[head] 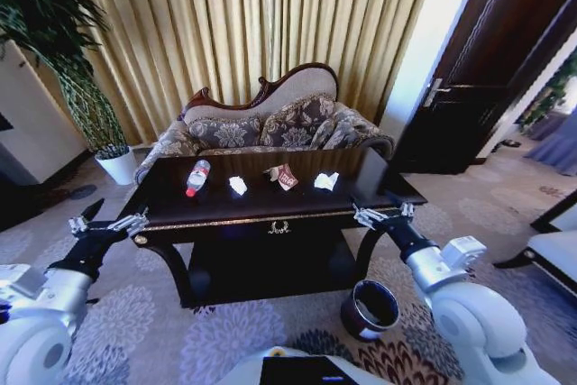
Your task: Move to the front of the table and place the trash on the table into the trash bin.
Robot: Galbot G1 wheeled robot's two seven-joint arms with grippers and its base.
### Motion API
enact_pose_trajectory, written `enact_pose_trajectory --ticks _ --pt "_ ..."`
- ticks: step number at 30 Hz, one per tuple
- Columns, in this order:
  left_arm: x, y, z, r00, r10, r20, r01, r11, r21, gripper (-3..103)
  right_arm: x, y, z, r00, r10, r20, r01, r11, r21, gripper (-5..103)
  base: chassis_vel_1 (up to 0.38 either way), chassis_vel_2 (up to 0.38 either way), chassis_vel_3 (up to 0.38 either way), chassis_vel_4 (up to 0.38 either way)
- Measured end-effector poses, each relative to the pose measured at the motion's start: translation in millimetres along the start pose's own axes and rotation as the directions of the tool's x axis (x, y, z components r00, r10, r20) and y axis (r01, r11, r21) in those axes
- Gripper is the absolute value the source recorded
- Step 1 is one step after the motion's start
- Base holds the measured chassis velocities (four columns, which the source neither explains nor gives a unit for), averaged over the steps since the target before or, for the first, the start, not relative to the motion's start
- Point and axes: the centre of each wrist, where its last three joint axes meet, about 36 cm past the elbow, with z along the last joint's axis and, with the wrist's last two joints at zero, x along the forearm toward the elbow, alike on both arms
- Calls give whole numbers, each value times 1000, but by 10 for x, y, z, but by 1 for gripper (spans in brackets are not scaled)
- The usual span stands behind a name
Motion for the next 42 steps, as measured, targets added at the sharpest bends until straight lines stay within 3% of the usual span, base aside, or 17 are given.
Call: enact_pose_trajectory --ticks 33,42 --pt "-8 -18 12 1000 21 -6 -20 1000 18 100 -14 5 -12 1000 -8 28 9 1000 -8 100 -24 25 23 -30" --pt "-11 -23 15 999 6 36 -7 1000 24 100 -90 -52 -41 999 -33 28 33 999 -11 100 0 0 0 0"
